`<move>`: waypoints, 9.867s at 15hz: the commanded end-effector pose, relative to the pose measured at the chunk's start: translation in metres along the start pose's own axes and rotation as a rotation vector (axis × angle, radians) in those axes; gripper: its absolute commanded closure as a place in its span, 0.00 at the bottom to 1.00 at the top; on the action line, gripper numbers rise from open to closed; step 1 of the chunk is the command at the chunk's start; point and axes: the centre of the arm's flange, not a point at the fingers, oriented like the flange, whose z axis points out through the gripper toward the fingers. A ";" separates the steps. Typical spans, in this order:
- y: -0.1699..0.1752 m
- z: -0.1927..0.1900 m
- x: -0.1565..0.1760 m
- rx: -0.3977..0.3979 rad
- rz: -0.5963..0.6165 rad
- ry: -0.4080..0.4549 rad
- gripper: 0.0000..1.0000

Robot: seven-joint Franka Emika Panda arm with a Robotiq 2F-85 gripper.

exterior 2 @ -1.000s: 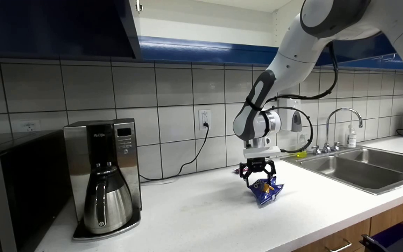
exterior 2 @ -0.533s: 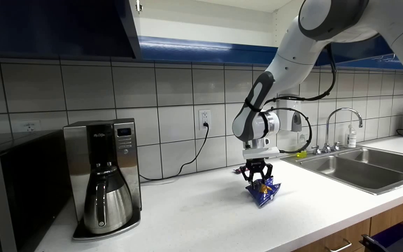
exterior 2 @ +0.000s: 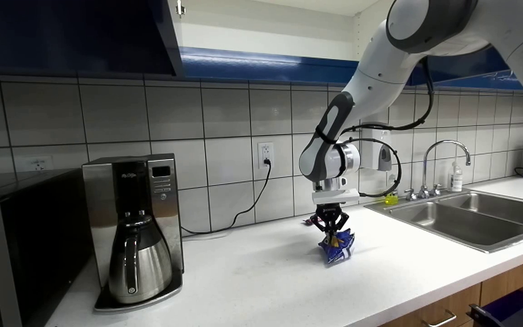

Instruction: Put the blue packet in the open upper cabinet.

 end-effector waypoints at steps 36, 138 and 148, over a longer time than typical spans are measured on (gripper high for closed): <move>-0.009 -0.192 -0.197 0.062 -0.312 0.221 1.00; -0.015 -0.633 -0.099 0.350 0.034 0.959 0.00; 0.004 -0.626 -0.161 0.252 -0.098 0.914 0.00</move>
